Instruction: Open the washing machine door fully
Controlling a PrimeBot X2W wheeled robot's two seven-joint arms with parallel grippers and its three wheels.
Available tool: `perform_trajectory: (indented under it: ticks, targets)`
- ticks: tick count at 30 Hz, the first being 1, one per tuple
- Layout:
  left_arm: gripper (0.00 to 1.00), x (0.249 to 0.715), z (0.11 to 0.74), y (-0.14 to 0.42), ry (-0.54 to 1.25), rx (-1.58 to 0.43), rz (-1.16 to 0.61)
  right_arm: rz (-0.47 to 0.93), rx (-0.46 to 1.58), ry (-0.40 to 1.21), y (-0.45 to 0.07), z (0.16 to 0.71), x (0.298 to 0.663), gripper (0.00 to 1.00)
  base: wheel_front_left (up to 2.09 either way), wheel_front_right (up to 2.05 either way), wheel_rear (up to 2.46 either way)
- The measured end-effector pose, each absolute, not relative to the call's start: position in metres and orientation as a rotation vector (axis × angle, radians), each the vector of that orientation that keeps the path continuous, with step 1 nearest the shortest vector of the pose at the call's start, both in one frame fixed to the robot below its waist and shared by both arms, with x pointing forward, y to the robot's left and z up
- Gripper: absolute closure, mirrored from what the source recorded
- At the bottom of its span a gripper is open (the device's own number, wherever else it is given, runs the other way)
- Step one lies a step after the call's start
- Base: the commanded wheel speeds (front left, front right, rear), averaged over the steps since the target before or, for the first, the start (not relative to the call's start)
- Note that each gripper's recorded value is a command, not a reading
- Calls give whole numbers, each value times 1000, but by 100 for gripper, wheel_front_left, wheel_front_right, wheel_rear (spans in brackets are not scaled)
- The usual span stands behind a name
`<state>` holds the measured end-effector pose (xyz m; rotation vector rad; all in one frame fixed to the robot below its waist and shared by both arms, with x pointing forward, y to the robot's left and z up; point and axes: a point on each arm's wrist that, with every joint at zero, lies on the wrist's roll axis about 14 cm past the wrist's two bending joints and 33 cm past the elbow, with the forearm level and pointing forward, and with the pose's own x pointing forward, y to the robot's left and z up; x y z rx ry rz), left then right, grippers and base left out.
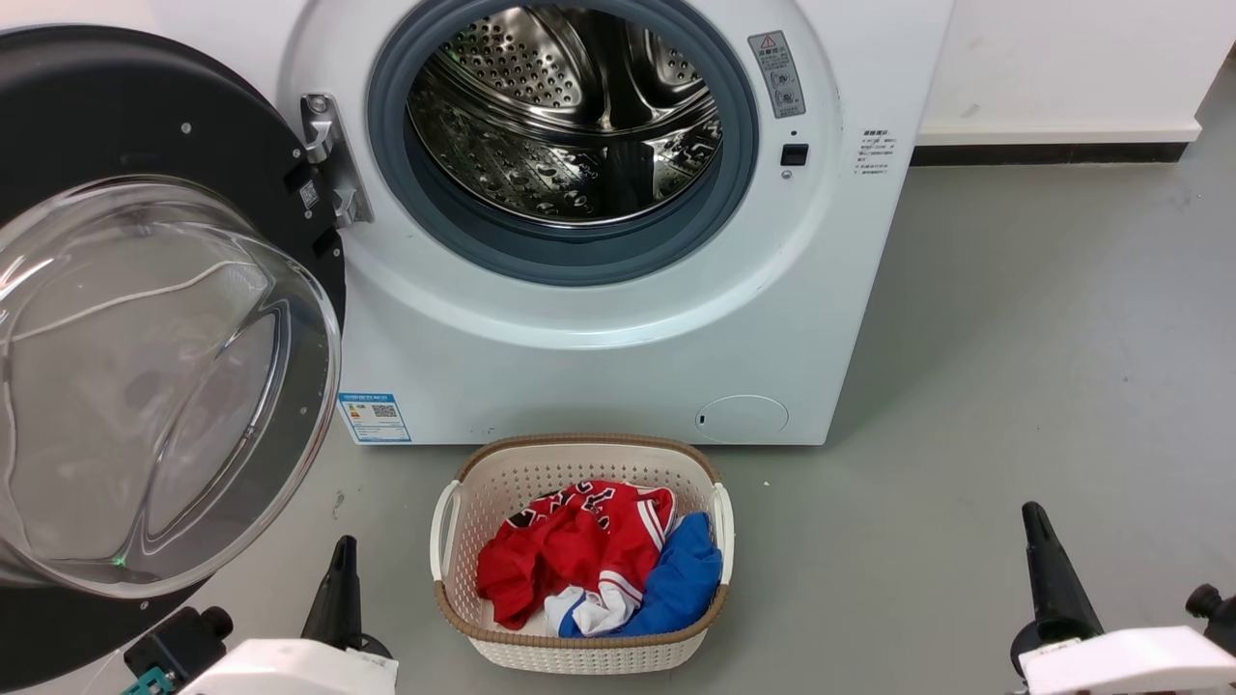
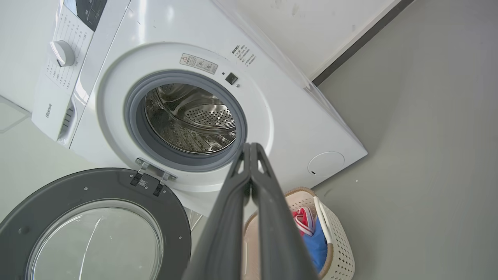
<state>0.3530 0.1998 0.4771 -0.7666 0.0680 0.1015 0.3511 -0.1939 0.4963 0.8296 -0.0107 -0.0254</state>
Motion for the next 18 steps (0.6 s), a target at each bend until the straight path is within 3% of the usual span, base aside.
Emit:
perform_trajectory:
  ticks: [18]
  targets:
    - [100,363,482,201,64,-998,96,-35,1039,5,-196,496,361,100,0,0,0]
